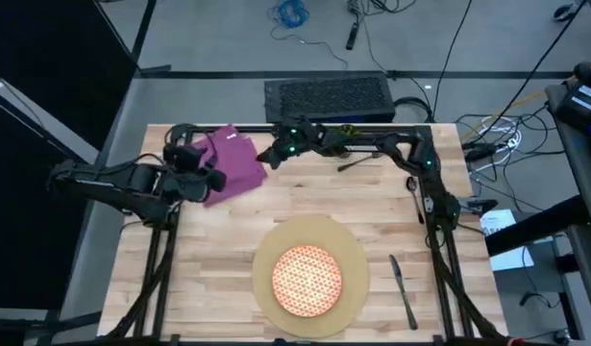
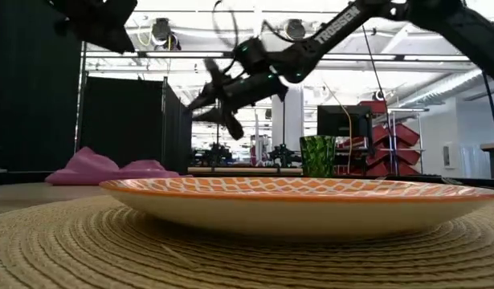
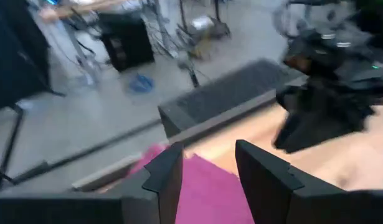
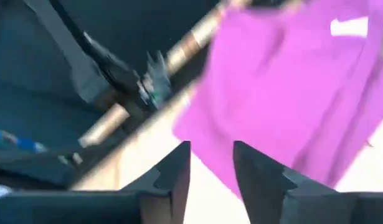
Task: Set table place
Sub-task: Fold the purple table napkin
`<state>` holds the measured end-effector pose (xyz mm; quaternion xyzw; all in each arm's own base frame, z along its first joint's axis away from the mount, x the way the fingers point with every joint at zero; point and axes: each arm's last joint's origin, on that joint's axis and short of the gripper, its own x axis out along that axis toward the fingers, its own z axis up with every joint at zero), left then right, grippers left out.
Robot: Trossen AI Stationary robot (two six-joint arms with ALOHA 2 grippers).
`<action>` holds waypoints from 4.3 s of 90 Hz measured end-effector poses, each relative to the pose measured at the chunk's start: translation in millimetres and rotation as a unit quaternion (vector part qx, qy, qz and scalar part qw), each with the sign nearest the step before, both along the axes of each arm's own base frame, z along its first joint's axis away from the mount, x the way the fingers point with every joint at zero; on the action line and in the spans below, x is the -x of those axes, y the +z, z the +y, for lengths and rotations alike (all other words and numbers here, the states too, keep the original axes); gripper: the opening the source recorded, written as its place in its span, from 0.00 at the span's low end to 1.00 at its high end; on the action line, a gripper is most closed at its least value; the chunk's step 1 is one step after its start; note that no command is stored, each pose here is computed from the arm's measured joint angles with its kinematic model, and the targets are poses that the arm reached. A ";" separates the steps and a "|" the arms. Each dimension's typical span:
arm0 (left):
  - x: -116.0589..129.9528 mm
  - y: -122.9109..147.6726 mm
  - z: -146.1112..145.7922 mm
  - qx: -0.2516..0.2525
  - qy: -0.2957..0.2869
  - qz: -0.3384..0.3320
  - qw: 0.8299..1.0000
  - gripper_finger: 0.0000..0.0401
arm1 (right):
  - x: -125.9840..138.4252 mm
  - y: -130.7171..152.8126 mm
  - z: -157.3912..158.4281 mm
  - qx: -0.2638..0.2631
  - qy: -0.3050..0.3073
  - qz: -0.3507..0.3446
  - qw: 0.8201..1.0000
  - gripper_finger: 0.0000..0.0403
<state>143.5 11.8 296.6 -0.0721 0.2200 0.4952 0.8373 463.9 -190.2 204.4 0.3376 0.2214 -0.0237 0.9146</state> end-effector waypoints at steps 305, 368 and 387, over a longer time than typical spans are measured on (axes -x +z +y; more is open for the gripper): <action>22.6 17.6 -1.3 -0.094 -0.048 -0.030 0.994 0.00 | 31.3 -22.5 4.2 0.011 -0.061 0.122 0.991 0.41; 20.2 19.0 -2.4 -0.079 -0.066 -0.046 0.994 0.00 | 26.6 -52.1 40.0 0.027 -0.065 0.231 0.970 0.41; 20.1 18.9 -2.4 -0.079 -0.068 -0.045 0.994 0.00 | 26.2 -54.8 53.2 0.011 -0.058 0.253 0.966 0.41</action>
